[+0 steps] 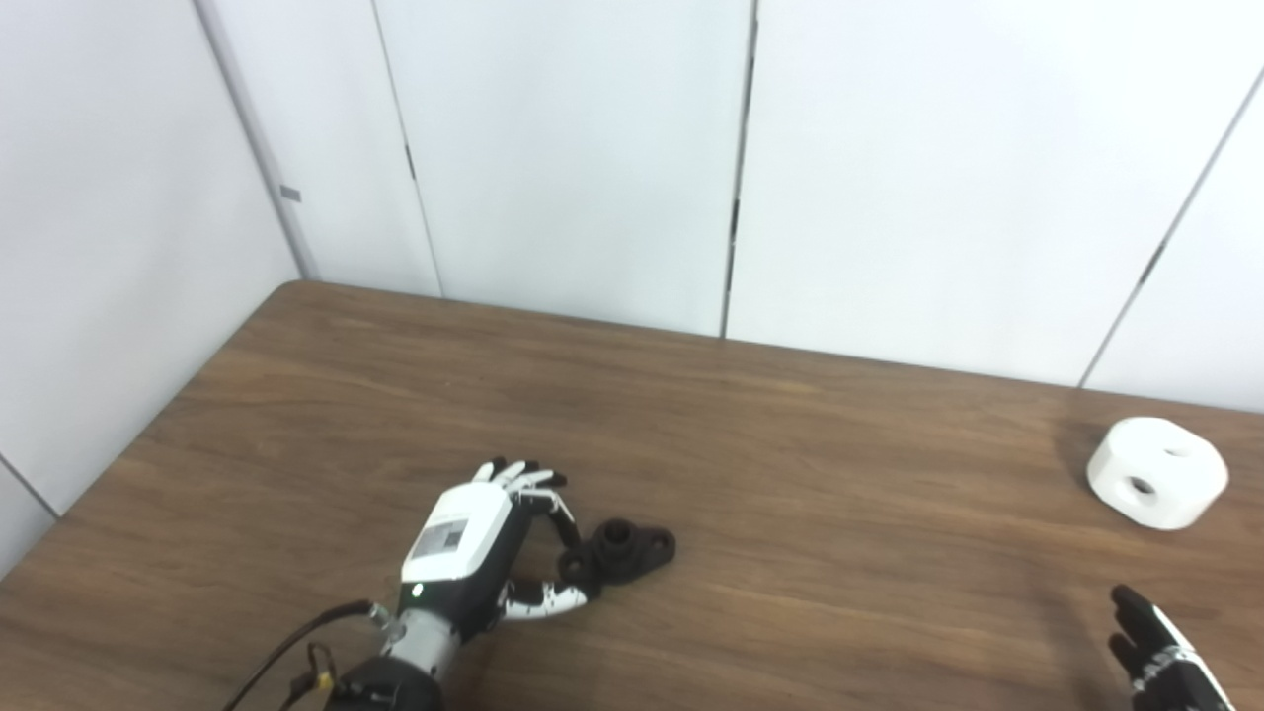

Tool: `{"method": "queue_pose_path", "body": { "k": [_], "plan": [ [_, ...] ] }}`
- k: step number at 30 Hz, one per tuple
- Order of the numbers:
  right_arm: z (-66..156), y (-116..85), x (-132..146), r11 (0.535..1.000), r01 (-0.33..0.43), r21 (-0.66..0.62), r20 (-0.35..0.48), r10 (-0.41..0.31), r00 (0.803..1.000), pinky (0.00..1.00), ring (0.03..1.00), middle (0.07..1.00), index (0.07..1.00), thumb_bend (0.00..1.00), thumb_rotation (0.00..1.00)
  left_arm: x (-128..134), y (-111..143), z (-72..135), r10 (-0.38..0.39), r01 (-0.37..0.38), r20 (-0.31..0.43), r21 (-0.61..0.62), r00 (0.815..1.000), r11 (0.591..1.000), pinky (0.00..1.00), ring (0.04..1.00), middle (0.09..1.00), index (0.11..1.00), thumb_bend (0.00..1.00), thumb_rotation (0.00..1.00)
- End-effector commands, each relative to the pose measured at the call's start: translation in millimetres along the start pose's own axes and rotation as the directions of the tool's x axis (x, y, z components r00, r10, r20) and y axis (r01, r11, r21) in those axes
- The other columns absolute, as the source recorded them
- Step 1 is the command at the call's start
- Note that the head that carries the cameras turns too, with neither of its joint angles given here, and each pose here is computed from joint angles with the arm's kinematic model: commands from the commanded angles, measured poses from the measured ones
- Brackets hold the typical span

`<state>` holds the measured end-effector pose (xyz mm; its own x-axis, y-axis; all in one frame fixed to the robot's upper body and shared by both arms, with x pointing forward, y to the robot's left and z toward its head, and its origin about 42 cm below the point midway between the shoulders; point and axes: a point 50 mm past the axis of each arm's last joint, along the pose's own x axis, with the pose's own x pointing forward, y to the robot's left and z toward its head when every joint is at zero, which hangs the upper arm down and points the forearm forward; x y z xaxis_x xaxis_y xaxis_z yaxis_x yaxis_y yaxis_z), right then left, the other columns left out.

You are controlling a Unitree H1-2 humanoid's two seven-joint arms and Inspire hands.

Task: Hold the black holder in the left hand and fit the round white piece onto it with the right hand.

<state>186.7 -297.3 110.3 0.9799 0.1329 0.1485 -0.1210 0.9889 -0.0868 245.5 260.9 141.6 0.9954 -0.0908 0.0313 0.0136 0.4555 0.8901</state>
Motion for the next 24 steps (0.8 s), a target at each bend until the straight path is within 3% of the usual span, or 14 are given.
{"method": "queue_pose_path", "body": {
  "k": [1,8,18,24],
  "plan": [
    [-24,22,-22,0.996,0.030,0.083,-0.117,-0.020,0.993,0.99,0.993,0.964,0.906,0.70,1.00,-3,2,10,0.002,-0.002,0.059,0.012,0.998,1.000,1.00,0.923,0.840,0.487,0.51,0.05],
    [-13,31,-19,0.997,0.024,0.079,-0.114,-0.015,0.993,0.99,0.996,0.969,0.910,0.65,0.98,-25,-8,24,-0.044,0.047,0.095,-0.029,0.995,0.998,1.00,0.915,0.834,0.487,0.52,0.05],
    [1,43,-15,0.997,0.033,0.070,-0.126,-0.024,0.992,0.99,0.994,0.963,0.908,0.65,0.92,-46,-27,36,-0.092,0.101,0.166,-0.048,0.982,0.994,0.94,0.899,0.822,0.486,0.52,0.04],
    [4,51,-12,0.998,0.024,0.064,-0.121,-0.016,0.992,0.99,0.996,0.967,0.914,0.64,0.93,-53,-38,42,-0.140,0.154,0.213,-0.051,0.967,0.987,0.94,0.912,0.836,0.487,0.52,0.04]
  ]
}}
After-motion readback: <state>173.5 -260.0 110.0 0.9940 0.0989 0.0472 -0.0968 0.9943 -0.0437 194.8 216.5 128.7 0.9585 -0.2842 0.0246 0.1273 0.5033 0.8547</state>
